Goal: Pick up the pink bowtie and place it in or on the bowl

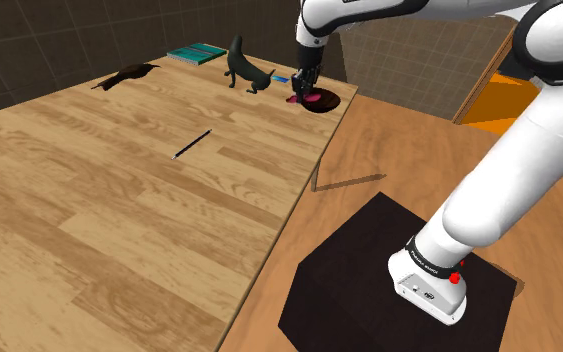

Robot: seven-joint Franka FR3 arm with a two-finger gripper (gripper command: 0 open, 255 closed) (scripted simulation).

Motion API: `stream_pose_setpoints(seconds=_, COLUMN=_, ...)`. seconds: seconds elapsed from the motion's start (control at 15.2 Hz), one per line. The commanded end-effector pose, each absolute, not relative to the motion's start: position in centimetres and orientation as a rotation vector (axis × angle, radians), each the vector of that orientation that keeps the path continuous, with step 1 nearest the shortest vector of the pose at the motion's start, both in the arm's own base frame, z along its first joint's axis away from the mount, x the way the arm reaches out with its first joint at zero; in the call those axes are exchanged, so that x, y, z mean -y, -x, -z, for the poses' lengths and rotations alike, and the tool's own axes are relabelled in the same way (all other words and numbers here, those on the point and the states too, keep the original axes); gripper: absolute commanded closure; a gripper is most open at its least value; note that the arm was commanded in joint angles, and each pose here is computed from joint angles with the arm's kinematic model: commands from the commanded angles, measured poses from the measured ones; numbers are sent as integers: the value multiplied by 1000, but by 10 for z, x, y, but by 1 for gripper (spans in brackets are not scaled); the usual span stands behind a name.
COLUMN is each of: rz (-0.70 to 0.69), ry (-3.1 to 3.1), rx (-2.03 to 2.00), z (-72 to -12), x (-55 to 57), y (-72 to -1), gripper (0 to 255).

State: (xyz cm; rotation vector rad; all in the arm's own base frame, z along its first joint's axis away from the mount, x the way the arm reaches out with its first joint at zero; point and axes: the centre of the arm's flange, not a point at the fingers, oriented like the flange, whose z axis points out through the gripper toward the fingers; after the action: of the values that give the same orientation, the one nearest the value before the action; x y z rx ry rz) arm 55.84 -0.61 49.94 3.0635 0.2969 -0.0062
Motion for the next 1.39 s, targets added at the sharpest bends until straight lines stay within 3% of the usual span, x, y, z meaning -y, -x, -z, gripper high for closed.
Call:
stream_pose_setpoints(seconds=0.0, rz=6, ry=-3063, rx=-298, z=-504, x=31, y=-566, gripper=255)
stream_pose_setpoints(seconds=0.99, rz=6, ry=-3063, rx=-298, z=-508, x=219, y=-642, gripper=255)
stream_pose_setpoints(seconds=1.32, rz=6, ry=-3063, rx=-298, z=-481, x=219, y=-642, gripper=255)
